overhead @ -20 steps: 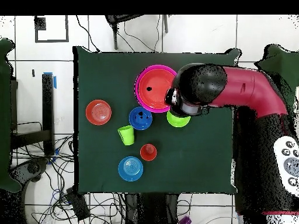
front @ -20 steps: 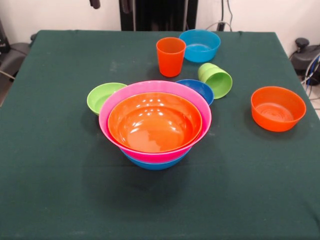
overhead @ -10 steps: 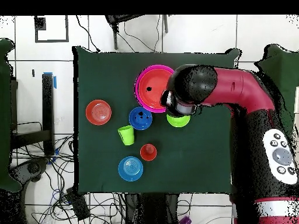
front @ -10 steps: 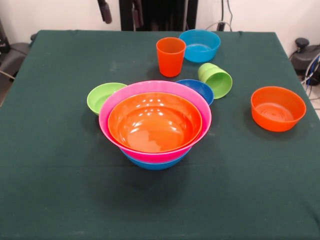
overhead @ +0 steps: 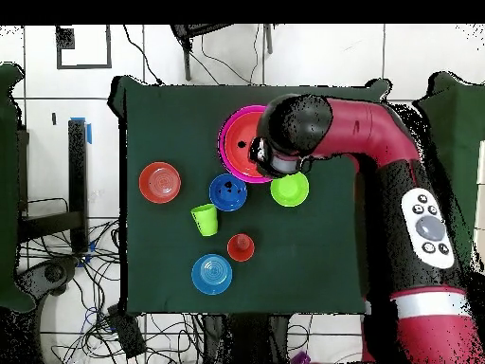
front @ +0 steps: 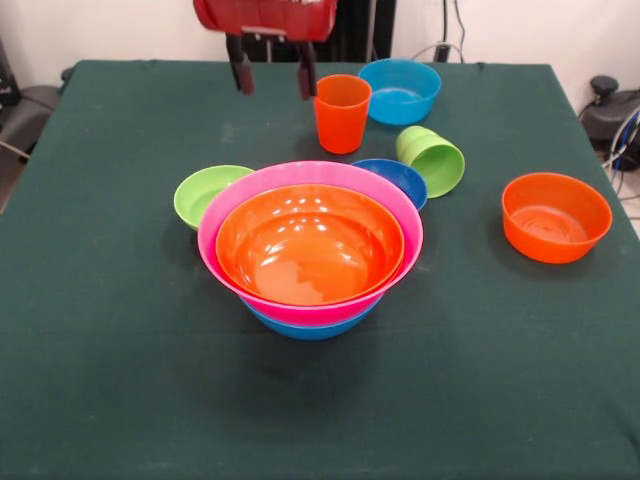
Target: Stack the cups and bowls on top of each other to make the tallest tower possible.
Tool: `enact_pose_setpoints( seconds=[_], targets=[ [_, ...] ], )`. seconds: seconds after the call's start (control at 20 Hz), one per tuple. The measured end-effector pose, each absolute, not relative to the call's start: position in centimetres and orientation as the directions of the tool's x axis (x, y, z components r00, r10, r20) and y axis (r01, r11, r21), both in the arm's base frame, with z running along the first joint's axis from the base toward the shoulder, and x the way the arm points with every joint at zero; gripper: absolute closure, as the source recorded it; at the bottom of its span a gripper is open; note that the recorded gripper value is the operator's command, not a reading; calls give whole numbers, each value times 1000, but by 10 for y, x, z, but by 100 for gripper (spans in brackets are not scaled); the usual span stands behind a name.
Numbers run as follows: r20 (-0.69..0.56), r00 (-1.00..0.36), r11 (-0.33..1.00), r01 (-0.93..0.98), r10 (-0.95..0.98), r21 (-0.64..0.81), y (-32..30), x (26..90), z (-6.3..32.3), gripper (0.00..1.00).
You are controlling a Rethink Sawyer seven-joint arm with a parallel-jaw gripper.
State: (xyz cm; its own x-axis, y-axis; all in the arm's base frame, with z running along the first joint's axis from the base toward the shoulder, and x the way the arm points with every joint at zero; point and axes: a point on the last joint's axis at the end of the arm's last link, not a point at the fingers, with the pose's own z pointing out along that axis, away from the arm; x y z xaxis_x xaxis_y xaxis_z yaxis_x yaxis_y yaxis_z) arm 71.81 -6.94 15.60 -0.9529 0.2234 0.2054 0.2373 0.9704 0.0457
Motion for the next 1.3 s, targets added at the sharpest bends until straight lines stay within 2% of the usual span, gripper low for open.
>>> enact_pose_setpoints(
  seconds=[0.2,0.7,1.3],
  targets=[
    [167,-957,967,249,238,46,-77,754,148,0],
    [161,-942,949,309,296,65,-97,823,148,0],
    [139,-943,946,315,302,82,-96,833,157,0]
  ],
)
